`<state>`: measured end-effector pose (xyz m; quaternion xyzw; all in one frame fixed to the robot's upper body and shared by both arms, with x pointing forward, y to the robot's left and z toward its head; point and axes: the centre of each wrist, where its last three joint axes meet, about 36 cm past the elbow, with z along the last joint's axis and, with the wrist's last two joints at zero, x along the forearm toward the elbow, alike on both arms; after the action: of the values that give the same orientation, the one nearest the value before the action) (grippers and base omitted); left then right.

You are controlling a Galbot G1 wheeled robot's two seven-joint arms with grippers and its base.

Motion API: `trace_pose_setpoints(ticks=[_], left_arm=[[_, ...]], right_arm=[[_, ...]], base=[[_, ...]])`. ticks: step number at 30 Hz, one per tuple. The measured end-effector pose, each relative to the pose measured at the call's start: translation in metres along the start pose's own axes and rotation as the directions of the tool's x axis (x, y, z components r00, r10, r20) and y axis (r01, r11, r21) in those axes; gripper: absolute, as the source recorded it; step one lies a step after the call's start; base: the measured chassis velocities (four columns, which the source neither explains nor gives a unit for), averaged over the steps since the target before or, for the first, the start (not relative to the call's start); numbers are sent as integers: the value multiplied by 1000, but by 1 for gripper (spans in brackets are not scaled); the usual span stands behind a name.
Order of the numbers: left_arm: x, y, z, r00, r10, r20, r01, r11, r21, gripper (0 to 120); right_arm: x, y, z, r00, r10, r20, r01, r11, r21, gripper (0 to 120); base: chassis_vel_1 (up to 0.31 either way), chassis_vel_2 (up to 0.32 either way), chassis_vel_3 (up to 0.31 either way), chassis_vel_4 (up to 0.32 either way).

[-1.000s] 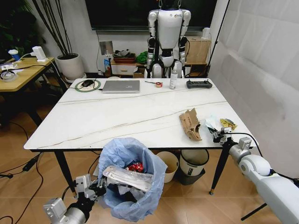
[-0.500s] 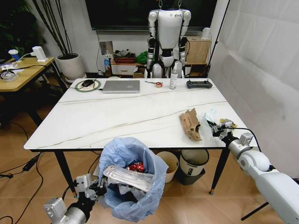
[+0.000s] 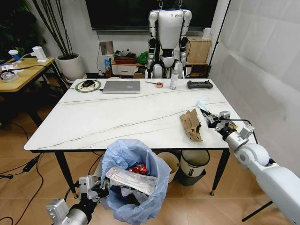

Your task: Pick up the trash bin and place the trash from the table into it.

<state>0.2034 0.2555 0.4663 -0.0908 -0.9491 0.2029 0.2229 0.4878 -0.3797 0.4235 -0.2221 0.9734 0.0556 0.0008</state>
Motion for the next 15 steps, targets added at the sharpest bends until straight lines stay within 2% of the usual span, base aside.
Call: trace_pose_setpoints(ticks=[1, 4, 5, 6, 7, 9, 12, 13, 15], left_arm=[[0, 0, 0, 1000, 0, 0, 0, 1000, 0, 0], [0, -1, 0, 1000, 12, -5, -12, 1000, -4, 0], [0, -1, 0, 1000, 12, -5, -12, 1000, -4, 0], [0, -3, -1, 1000, 22, -11, -22, 1000, -4, 0], [1, -4, -2, 1000, 27, -15, -27, 1000, -2, 0], [1, -4, -2, 999, 28, -16, -28, 1000, -2, 0], [2, -5, -3, 999, 38, -29, -38, 999, 3, 0], [2, -5, -3, 999, 38, -29, -38, 999, 3, 0], [2, -5, -3, 999, 41, -36, -41, 999, 7, 0]], right_arm=[[0, 0, 0, 1000, 0, 0, 0, 1000, 0, 0], [4, 28, -26, 985, -154, 74, 154, 988, 3, 0], [4, 28, -26, 985, -154, 74, 154, 988, 3, 0], [15, 45, -48, 964, -248, 101, 248, 969, 12, 0], [21, 53, -54, 952, -289, 100, 288, 957, 24, 0], [22, 54, -55, 950, -297, 99, 296, 955, 27, 0], [38, 80, -71, 897, -434, 87, 431, 901, 58, 0], [38, 80, -71, 897, -434, 87, 431, 901, 58, 0], [44, 96, -79, 862, -500, 86, 496, 866, 68, 0]], base=[[0, 0, 0, 0], [0, 0, 0, 0], [0, 0, 0, 0], [0, 0, 0, 0], [0, 0, 0, 0], [0, 0, 0, 0], [0, 0, 0, 0], [0, 0, 0, 0], [0, 0, 0, 0]])
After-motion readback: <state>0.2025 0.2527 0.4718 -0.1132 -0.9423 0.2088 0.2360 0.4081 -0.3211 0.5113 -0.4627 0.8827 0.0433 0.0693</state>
